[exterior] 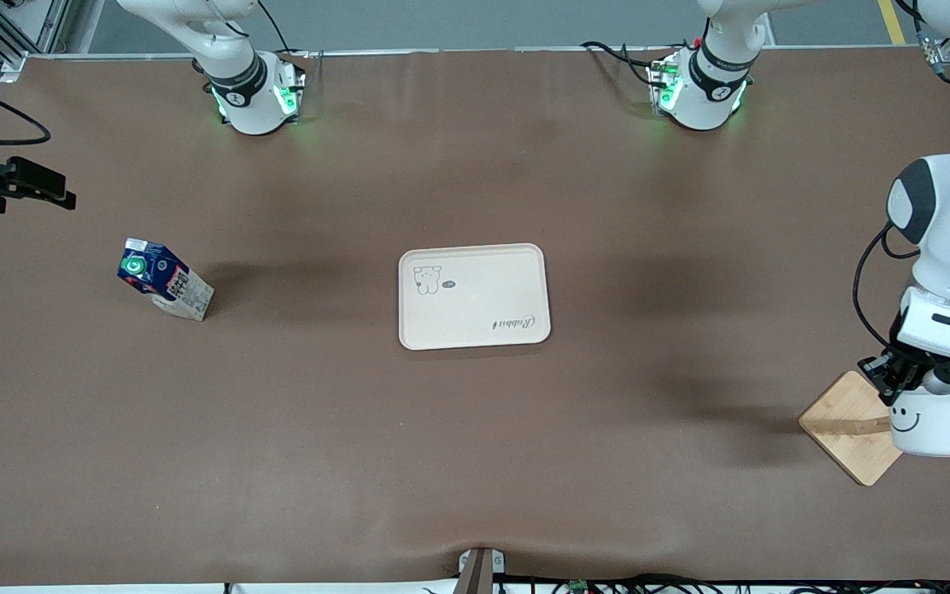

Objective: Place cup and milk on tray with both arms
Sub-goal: 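Lift the mug off the stand and carry it toward the tray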

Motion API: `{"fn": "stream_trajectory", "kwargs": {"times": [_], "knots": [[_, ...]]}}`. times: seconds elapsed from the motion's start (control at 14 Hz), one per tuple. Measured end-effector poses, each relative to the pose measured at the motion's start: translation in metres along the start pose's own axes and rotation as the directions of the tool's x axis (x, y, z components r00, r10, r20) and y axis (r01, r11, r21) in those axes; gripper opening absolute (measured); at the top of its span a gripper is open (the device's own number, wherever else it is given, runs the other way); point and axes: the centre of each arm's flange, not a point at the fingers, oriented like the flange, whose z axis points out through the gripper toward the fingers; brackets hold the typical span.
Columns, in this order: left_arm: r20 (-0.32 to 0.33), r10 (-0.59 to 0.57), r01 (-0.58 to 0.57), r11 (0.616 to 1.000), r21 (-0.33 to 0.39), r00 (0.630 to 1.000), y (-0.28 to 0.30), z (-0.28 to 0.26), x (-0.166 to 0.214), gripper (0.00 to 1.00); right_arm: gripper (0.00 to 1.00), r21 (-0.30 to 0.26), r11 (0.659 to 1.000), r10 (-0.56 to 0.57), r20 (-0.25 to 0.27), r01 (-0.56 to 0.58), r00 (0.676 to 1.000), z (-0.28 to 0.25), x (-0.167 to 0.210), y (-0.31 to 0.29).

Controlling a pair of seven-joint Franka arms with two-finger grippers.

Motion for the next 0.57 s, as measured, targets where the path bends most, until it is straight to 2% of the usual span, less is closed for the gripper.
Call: {"fn": "stream_trajectory", "kwargs": {"times": [0.36,0.57], "knots": [[0.071,0.061,-0.062,0.998,0.007,0.996,0.044,-0.041,0.012,0.09,1.0,0.002,1.0,0.009,0.005,-0.009,1.0,0.002,0.001,0.005],[0.156,0.111,-0.11,0.994,-0.013,0.982,0.096,-0.062,0.003,0.09,1.0,0.002,1.0,0.012,0.005,-0.012,1.0,0.002,0.001,0.006]]}}
